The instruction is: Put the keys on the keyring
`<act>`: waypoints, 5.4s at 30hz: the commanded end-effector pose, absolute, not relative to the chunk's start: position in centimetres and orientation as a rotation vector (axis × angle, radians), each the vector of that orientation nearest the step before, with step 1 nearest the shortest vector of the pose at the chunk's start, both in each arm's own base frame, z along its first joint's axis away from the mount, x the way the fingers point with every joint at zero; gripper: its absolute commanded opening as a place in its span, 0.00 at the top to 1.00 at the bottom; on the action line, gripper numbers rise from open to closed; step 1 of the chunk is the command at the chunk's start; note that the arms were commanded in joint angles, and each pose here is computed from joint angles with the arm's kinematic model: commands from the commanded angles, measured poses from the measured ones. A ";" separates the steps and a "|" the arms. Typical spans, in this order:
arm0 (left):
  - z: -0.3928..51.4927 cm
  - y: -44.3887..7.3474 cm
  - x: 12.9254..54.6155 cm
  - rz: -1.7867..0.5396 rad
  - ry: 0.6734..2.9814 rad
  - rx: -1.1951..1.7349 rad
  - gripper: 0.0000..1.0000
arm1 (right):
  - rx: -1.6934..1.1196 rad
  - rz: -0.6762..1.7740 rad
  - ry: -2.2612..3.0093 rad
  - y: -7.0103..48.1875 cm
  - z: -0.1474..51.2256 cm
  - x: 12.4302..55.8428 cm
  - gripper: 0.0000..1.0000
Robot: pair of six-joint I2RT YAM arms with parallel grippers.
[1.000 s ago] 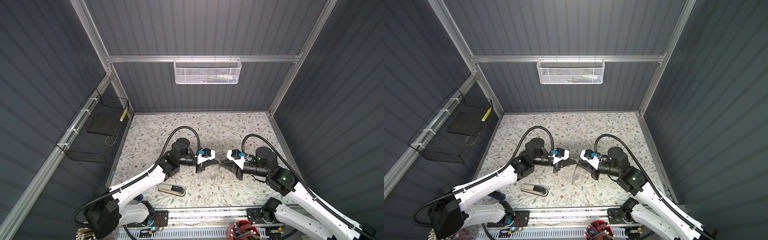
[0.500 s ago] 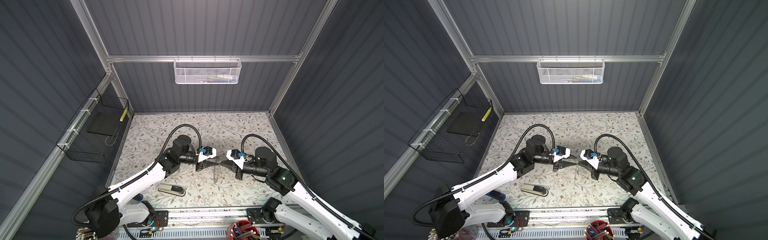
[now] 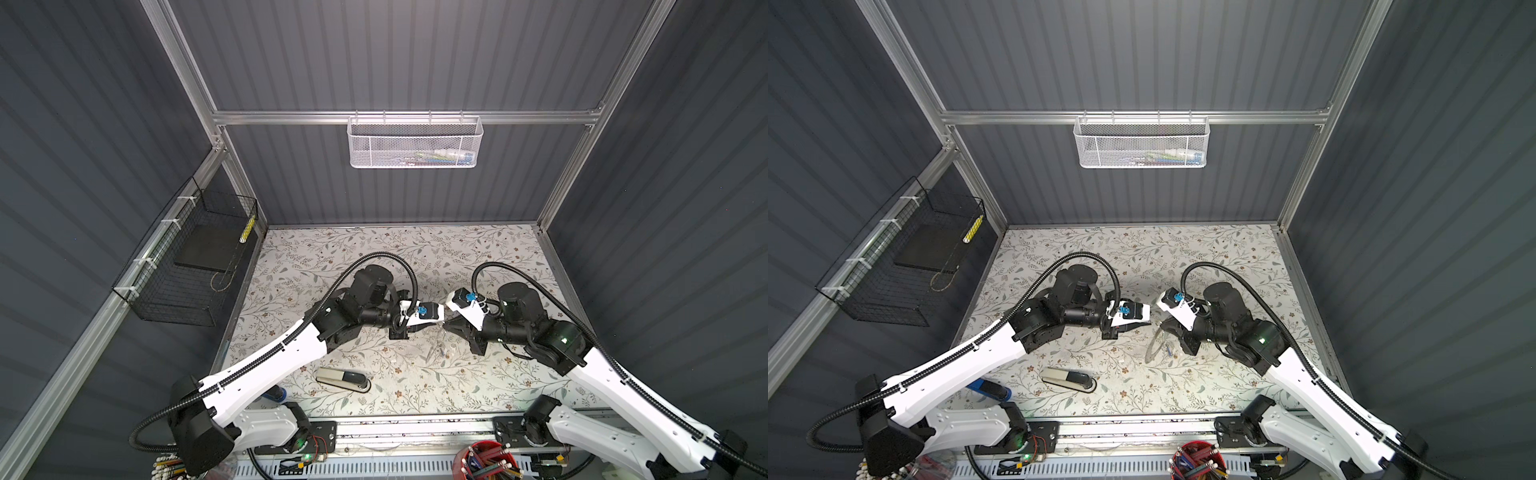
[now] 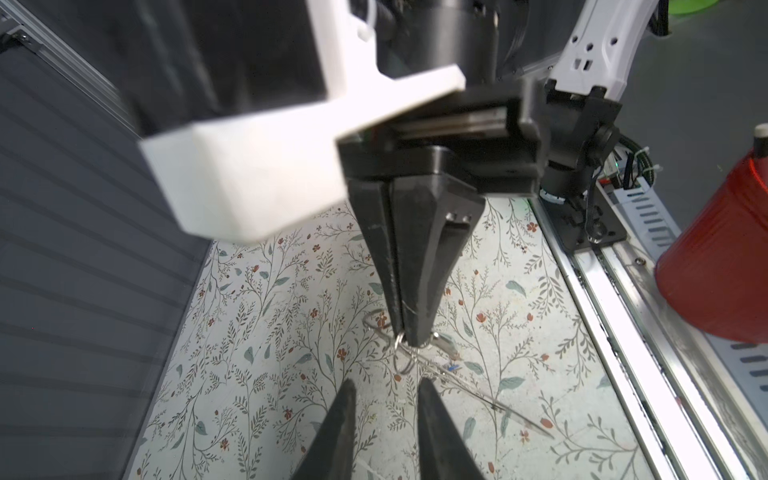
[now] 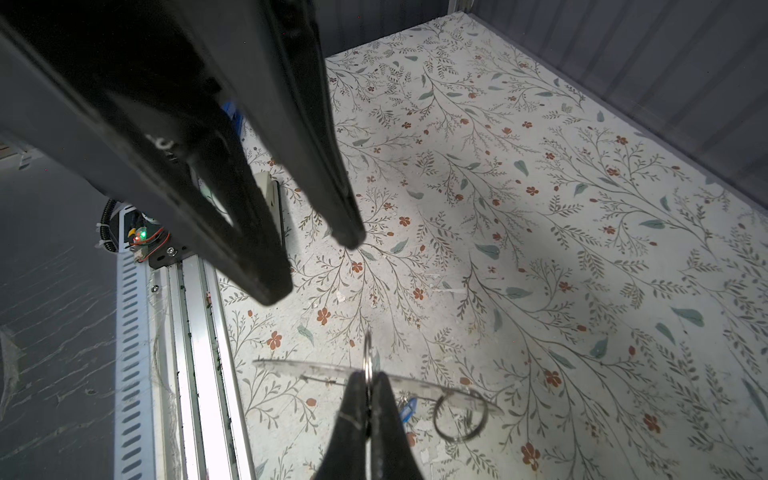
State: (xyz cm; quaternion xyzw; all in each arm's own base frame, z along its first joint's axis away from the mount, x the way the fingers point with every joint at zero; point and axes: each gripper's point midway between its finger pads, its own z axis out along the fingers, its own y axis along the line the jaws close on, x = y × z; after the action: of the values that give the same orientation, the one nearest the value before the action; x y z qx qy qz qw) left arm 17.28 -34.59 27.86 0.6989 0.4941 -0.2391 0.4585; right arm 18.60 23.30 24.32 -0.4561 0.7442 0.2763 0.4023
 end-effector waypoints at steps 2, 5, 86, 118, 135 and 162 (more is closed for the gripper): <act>26.9 -34.7 17.7 -0.462 1.236 1.779 0.72 | -1.123 0.710 1.906 23.2 25.3 18.6 1.00; 26.7 -35.3 17.9 -0.382 1.229 1.774 0.73 | -1.122 0.720 1.923 23.3 25.2 18.5 1.00; 31.3 -35.4 17.6 -0.621 1.211 1.385 1.00 | -1.018 0.650 1.727 23.1 26.3 18.6 0.59; 34.6 -34.9 18.8 -0.668 1.203 1.149 1.00 | -0.955 0.549 1.733 22.4 26.3 20.3 1.00; 34.0 -35.8 18.9 -0.729 1.175 1.121 1.00 | -1.101 0.667 1.644 24.8 26.5 18.4 0.80; 34.4 -36.0 14.9 -0.961 1.051 1.324 1.00 | -1.159 0.669 1.571 22.7 32.7 16.5 0.75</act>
State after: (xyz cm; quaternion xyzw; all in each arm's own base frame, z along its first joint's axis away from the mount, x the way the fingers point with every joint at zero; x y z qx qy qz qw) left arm 15.51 -36.01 32.09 0.5609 0.4725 -0.3924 0.5551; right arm 17.00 22.59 33.01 -0.4767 0.6476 0.2654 0.5319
